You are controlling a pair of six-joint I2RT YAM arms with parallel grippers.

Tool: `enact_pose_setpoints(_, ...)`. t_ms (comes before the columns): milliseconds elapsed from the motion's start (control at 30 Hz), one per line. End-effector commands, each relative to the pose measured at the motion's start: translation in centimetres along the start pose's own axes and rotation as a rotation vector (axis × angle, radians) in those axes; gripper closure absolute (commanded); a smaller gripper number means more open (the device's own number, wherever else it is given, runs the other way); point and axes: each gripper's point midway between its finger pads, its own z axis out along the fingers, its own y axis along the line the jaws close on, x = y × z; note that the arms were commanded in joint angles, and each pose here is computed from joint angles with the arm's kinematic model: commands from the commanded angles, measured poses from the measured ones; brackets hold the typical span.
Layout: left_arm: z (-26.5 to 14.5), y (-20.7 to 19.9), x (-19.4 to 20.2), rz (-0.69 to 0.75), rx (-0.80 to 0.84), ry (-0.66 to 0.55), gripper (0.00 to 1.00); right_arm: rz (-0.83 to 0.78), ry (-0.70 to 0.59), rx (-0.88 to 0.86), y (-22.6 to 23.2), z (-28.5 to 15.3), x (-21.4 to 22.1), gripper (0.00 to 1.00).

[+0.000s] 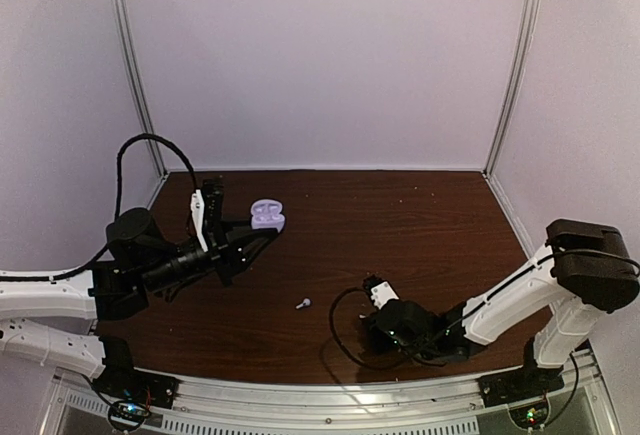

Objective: Insert the wireless bluetooth earbuds into the charging case
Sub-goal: Pick up the right earbud from the center of the board.

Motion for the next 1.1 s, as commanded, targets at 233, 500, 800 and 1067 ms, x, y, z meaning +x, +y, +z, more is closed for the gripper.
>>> enact_pose_setpoints(233, 0.2, 0.0, -2.5, 0.023, 0.003, -0.07, 1.0, -0.129, 0.189, 0.041, -2.3, -0.7, 6.1, 0.8)
enact_pose_setpoints(500, 0.2, 0.0, -2.5, 0.027, 0.001, -0.066, 1.0, -0.174, 0.198, 0.033, -1.7, -0.2, 6.1, 0.79)
enact_pose_setpoints(800, 0.4, 0.0, -2.3, 0.03, 0.003, -0.059, 1.0, -0.181, 0.187, 0.006, -1.4, -0.6, 5.7, 0.9)
enact_pose_setpoints(1067, 0.5, 0.0, -2.0, 0.029, 0.003, -0.05, 1.0, -0.2, 0.156, -0.019, -0.4, -1.5, 4.6, 0.94)
